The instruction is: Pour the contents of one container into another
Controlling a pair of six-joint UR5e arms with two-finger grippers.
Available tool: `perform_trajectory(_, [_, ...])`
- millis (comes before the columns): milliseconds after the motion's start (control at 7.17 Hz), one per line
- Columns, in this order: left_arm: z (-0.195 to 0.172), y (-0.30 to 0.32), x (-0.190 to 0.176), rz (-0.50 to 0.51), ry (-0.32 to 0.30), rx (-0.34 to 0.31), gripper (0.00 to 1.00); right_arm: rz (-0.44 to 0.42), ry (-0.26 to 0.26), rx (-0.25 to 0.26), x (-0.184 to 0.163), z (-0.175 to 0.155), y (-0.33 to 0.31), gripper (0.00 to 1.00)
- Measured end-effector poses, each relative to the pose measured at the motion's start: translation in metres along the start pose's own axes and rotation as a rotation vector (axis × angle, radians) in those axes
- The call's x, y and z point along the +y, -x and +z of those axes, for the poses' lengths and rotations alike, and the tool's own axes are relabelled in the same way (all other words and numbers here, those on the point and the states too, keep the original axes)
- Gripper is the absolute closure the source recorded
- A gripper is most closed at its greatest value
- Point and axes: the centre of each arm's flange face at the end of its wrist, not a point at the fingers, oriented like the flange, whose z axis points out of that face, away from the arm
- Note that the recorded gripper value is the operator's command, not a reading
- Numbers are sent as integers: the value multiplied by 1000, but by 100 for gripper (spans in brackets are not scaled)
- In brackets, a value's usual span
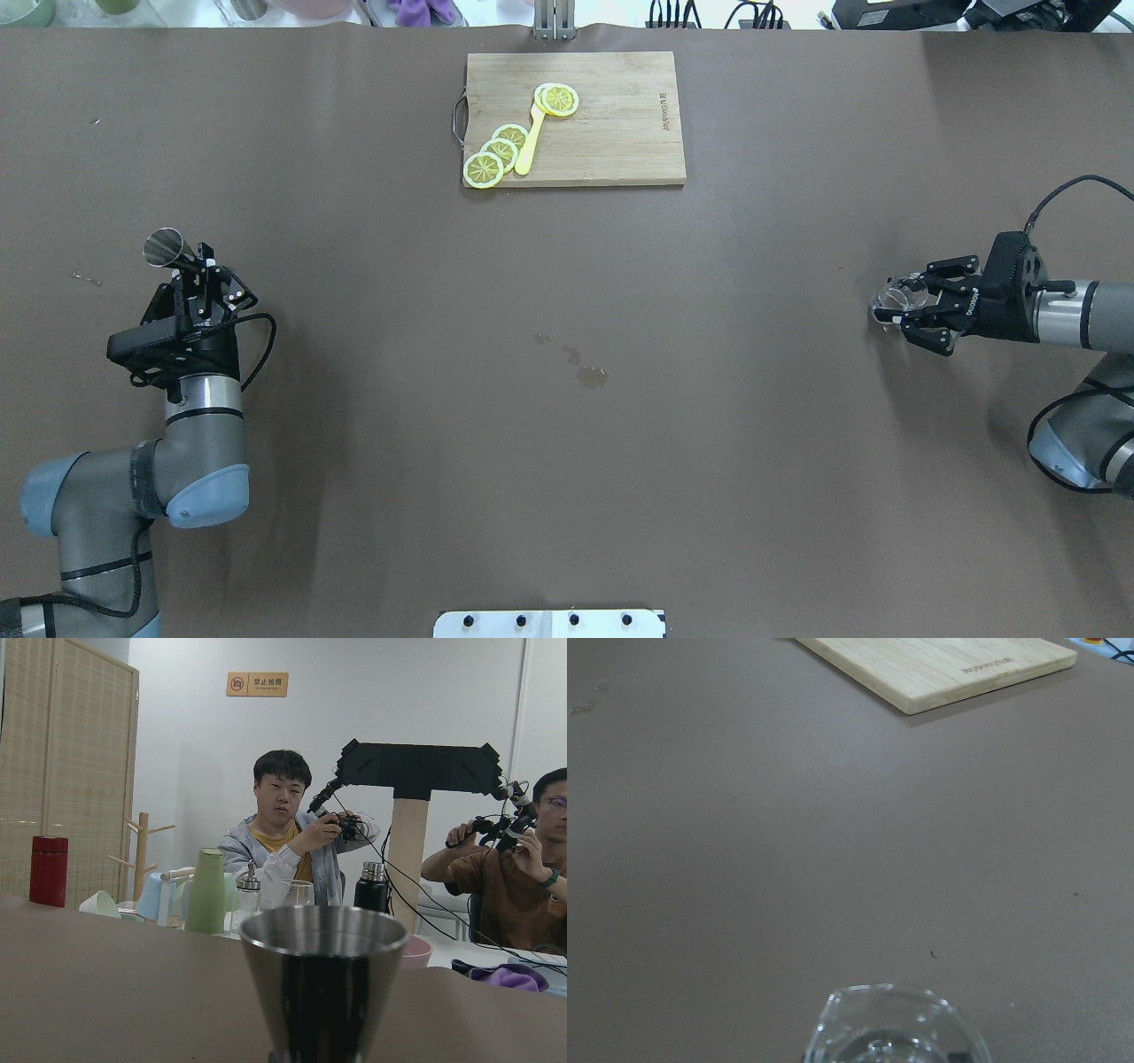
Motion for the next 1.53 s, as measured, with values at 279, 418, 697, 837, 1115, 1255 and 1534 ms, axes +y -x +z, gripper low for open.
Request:
perform_trajectory(279, [-4, 0, 4, 24, -8, 5, 100, 0, 0, 0, 0, 0, 0, 0])
perform_trajectory(418, [-7, 1, 7, 42, -12, 8, 100, 0, -1, 0, 0, 0, 0, 0])
perform_trajectory(697, [-8, 3, 12, 77, -28, 11, 100, 0, -2, 0, -1, 0, 0, 0])
perform_trajectory(837, [-9, 6, 17, 92, -33, 14, 100, -1, -4, -1, -2, 0, 1, 0])
perform_trajectory(1115, [-10, 12, 22, 97, -46, 20, 100, -4, -12, -4, -7, 0, 2, 0])
perform_trajectory(1255, [-10, 17, 24, 95, -52, 21, 100, -7, -18, -5, -11, -1, 2, 0])
perform_trajectory(1534, [-9, 31, 25, 108, -62, 23, 100, -10, -33, 0, -25, -13, -8, 0])
